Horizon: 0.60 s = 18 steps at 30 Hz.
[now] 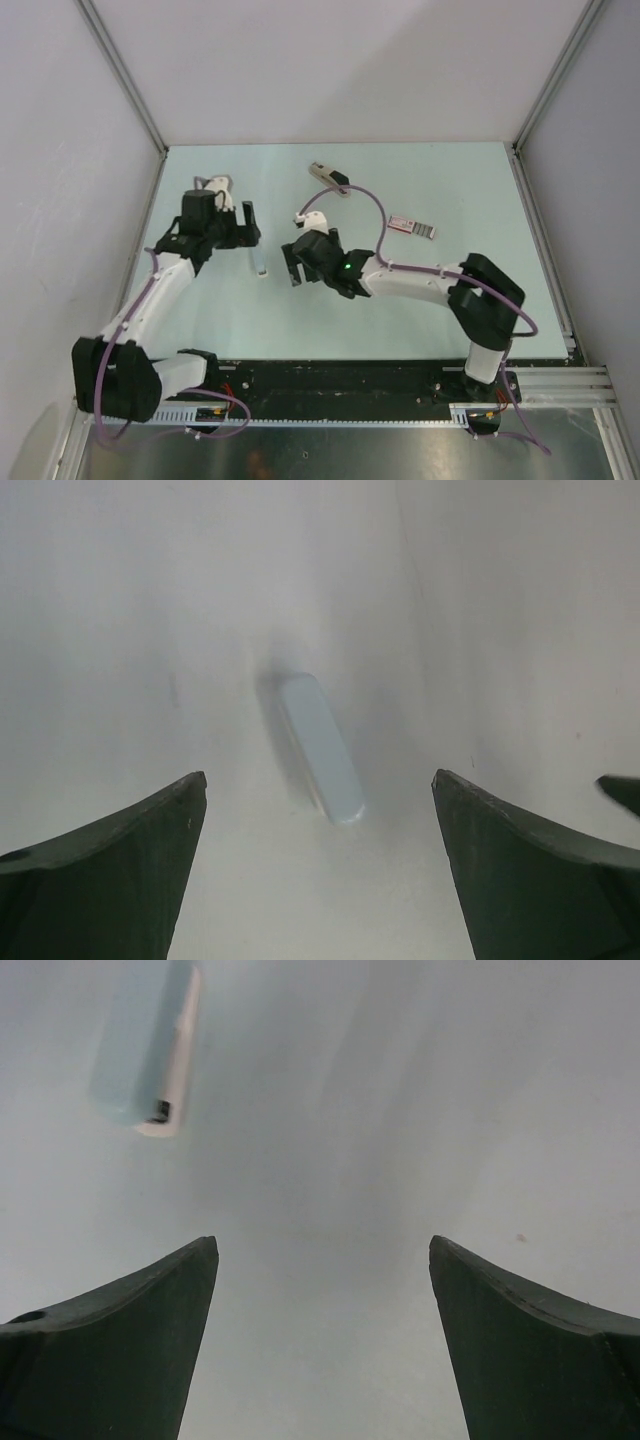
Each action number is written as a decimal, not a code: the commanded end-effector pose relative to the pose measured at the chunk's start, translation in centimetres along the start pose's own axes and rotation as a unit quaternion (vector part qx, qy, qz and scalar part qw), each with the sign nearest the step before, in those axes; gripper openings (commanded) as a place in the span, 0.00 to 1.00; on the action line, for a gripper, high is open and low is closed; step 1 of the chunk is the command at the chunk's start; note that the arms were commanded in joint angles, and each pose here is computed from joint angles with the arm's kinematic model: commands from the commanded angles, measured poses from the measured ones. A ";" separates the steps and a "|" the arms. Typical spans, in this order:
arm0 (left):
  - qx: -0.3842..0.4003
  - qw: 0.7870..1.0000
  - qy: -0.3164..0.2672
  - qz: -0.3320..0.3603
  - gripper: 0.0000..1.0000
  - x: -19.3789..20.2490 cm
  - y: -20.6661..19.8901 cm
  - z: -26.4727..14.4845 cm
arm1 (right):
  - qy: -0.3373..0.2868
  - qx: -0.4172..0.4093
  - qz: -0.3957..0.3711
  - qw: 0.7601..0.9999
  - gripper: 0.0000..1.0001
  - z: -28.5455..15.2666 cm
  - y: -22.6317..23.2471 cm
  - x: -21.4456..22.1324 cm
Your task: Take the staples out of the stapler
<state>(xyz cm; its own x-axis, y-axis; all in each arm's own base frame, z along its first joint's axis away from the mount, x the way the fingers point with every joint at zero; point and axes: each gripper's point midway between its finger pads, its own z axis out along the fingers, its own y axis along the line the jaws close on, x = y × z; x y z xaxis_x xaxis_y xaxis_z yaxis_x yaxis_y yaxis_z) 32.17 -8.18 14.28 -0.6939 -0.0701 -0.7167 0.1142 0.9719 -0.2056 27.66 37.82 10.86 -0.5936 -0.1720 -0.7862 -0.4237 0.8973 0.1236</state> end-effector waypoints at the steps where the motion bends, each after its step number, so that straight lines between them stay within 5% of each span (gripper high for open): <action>1: -0.062 0.995 -0.075 0.013 0.99 -3.9 3.0 -3.6 | -0.045 -0.020 0.021 0.999 0.92 1.5 4.5 -3.5; 9: -0.120 0.991 -0.056 0.028 1.00 -1.5 7.8 -4.3 | -0.025 -0.028 -0.012 0.999 0.91 6.4 10.5 -3.7; 18: -0.106 0.994 -0.005 -0.001 0.98 -0.3 9.3 -3.5 | 0.003 -0.013 -0.018 1.000 0.84 9.0 11.6 -1.9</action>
<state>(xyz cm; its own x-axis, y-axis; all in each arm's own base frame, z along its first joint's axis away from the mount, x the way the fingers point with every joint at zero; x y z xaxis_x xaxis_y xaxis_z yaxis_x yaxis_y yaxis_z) 30.75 1.74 14.00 -0.6850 -0.1068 -0.7206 -0.0940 0.9939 -0.0580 29.89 51.99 8.01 -0.5745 -0.2128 -0.7904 -0.4868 0.8651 0.1210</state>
